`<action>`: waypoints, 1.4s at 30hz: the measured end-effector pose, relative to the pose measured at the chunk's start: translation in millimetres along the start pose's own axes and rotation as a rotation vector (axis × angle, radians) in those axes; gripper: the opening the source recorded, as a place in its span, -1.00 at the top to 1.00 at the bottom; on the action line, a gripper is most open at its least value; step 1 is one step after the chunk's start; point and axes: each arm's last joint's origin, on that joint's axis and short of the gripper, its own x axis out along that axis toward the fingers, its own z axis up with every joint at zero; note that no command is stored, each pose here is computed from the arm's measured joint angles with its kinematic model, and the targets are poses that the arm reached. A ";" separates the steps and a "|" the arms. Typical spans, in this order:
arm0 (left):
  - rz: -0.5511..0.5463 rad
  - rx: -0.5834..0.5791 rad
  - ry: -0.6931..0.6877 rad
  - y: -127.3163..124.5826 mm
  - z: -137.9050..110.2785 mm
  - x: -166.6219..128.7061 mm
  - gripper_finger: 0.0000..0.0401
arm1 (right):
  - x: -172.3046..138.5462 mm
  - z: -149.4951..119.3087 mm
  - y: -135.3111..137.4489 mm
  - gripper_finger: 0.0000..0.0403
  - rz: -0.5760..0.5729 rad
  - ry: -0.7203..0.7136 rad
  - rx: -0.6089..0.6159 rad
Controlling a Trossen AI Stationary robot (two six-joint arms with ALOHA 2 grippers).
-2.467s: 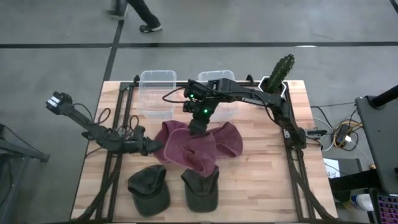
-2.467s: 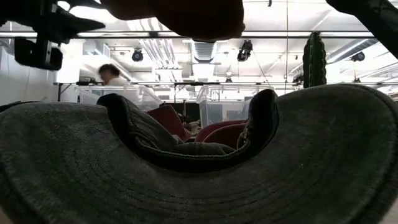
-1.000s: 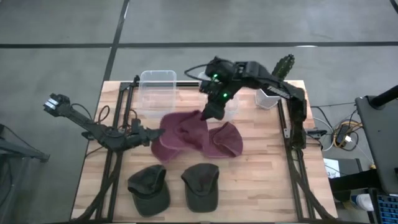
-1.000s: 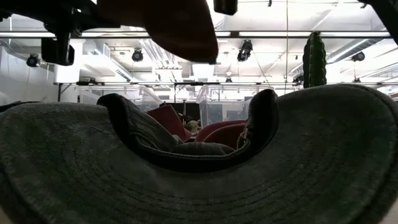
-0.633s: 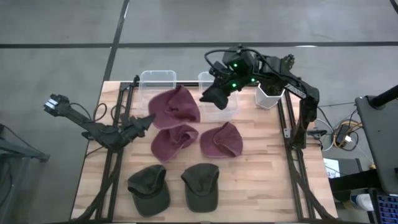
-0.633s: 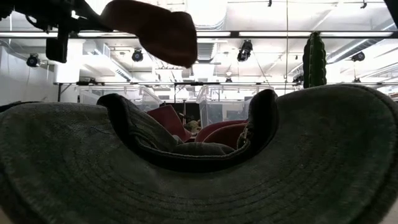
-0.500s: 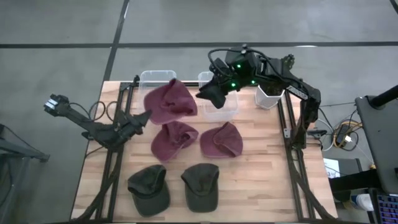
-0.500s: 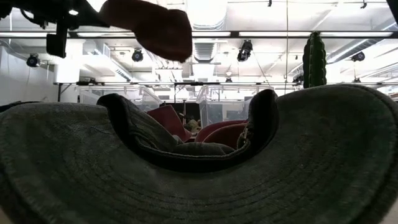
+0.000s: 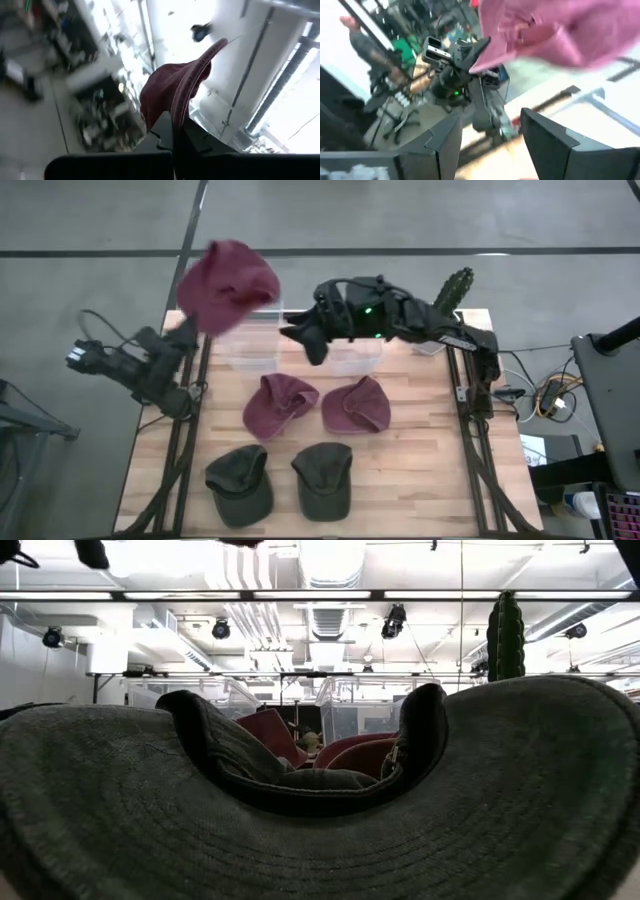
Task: Pick & Place hat
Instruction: Put the bottom right red cap into the right transparent bin
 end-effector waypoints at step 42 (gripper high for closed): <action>-0.171 0.505 -0.117 -59.2 -0.2 36.2 0.97 | 97.0 -9.8 -20.2 0.04 0.271 -0.470 0.301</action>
